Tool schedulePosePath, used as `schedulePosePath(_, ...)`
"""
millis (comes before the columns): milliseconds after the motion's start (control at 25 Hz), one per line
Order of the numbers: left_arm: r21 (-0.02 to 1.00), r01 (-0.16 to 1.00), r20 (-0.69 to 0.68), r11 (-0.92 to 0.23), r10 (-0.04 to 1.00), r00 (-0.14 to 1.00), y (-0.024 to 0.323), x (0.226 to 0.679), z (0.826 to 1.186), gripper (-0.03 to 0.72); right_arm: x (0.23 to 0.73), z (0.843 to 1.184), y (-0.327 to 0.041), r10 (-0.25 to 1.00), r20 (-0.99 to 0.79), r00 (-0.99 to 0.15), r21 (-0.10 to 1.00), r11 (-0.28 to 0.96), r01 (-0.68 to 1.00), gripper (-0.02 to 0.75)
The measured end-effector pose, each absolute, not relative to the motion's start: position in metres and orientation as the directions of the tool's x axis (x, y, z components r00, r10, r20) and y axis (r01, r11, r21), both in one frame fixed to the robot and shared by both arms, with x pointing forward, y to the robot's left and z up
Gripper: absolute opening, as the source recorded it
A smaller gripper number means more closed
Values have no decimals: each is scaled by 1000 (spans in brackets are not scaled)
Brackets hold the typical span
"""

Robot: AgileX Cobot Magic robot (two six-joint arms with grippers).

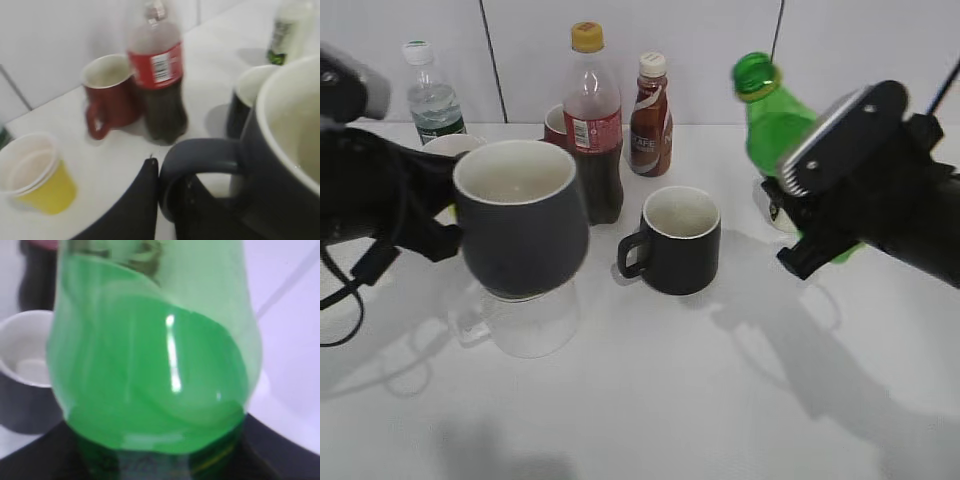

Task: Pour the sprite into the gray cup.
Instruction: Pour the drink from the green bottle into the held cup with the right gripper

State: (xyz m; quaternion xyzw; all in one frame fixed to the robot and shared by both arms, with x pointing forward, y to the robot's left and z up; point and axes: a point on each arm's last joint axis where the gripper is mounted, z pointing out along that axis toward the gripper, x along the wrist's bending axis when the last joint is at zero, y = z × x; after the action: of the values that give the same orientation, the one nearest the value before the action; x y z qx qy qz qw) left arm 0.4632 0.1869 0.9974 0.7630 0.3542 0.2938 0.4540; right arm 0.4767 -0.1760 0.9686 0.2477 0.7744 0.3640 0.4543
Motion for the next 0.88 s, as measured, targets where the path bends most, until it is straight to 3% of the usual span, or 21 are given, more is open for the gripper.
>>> schedulePosePath(480, 859, 310, 110, -407, 740, 664, 135, 462, 1011, 55, 487, 1002, -144, 343, -865, -366, 440, 870, -223, 400)
schedulePosePath(880, 836, 321, 111, -446, 709, 697, 114, 468, 1004, 55, 486, 1004, -140, 145, -947, -286, 242, 909, -339, 400)
